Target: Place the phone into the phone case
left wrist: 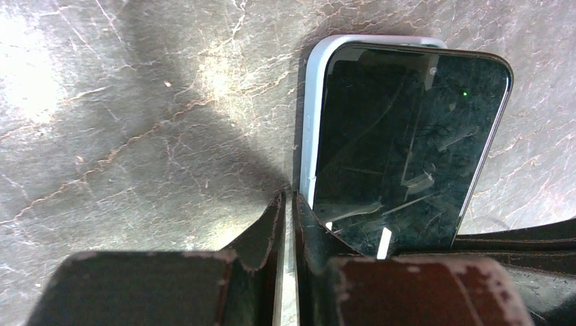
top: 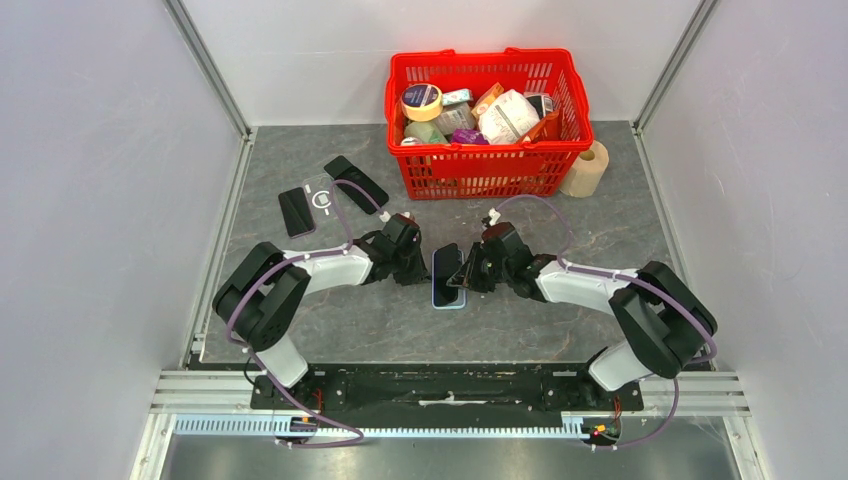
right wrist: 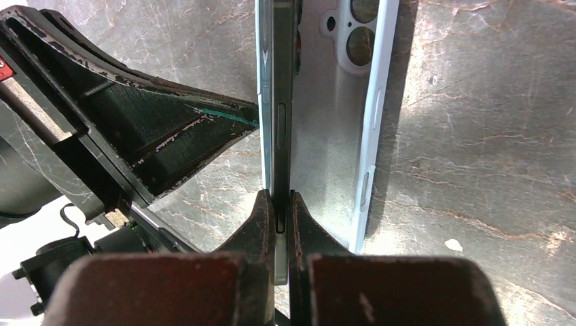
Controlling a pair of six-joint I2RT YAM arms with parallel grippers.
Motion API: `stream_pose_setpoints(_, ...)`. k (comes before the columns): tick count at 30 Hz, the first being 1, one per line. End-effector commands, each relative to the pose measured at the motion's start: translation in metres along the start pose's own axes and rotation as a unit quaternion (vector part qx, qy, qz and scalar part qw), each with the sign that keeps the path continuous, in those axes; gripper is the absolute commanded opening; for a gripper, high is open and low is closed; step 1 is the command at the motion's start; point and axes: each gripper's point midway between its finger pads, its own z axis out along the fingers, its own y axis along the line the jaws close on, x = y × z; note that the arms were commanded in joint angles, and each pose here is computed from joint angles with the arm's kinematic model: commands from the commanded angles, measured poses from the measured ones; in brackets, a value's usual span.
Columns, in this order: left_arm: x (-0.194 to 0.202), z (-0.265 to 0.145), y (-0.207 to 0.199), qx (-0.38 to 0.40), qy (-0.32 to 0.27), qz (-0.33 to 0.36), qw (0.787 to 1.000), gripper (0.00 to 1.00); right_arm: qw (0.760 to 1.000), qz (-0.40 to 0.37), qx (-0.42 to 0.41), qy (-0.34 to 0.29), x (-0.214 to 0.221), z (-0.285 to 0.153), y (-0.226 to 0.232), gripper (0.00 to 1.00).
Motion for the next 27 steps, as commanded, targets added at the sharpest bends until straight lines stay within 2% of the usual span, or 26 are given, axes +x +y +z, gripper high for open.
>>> stream_pose_setpoints(1, -0.009, 0.003, -0.019, 0.023, -0.012, 0.008, 1.0, 0.12, 1.0, 0.004, 0.0, 0.019, 0.009, 0.01, -0.003, 0.0)
stream_pose_setpoints(10, -0.006, -0.001, -0.031, 0.036, -0.012, 0.011, 0.999, 0.12, 0.997, 0.008, 0.059, 0.046, 0.024, 0.013, -0.033, 0.02)
stream_pose_setpoints(12, -0.006, -0.002, -0.032, 0.037, -0.012, 0.012, 0.999, 0.12, 0.995, 0.006, 0.082, 0.052, 0.026, 0.009, -0.04, 0.16)
stream_pose_setpoints(18, -0.005, -0.005, -0.033, 0.04, -0.015, 0.013, 0.999, 0.11, 0.994, -0.014, 0.101, 0.039, 0.015, -0.002, -0.037, 0.38)
stream_pose_setpoints(27, -0.003, -0.009, -0.033, 0.04, -0.017, 0.015, 0.999, 0.11, 0.993, -0.036, 0.111, 0.02, -0.002, -0.02, -0.024, 0.53)
